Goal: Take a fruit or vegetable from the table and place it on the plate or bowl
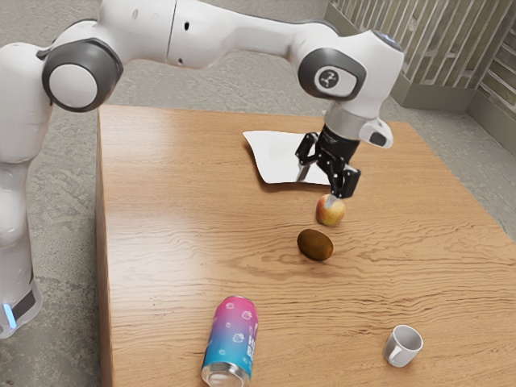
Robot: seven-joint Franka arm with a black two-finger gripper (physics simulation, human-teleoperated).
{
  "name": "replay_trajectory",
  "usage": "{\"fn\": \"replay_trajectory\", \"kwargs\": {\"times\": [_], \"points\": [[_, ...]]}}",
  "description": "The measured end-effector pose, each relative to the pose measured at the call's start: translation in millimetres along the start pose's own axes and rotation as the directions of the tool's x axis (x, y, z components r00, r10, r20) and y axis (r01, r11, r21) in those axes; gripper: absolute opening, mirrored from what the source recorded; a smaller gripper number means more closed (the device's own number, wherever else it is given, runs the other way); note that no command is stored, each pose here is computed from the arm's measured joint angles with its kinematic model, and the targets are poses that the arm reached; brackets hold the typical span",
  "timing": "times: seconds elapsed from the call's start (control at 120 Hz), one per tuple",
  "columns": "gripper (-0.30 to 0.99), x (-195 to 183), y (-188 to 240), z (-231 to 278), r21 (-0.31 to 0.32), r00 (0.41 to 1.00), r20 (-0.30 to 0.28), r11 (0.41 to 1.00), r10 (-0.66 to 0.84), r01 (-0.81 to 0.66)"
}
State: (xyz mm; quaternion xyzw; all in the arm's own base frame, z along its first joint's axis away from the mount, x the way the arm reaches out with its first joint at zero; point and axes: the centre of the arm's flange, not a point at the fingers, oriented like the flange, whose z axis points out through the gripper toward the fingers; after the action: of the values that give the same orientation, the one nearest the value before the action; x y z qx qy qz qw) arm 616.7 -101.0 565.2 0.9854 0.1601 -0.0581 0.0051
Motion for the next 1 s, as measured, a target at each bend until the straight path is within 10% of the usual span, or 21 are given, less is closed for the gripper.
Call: {"fn": "replay_trajectory", "kwargs": {"times": [0.383, 1.0], "points": [[0.69, -1, 7, 61, -0.017, 0.893, 0.066, 0.895, 0.445, -0.445], [0.69, 5, -3, 70, -0.011, 0.591, -0.033, 0.591, 0.806, -0.807]]}}
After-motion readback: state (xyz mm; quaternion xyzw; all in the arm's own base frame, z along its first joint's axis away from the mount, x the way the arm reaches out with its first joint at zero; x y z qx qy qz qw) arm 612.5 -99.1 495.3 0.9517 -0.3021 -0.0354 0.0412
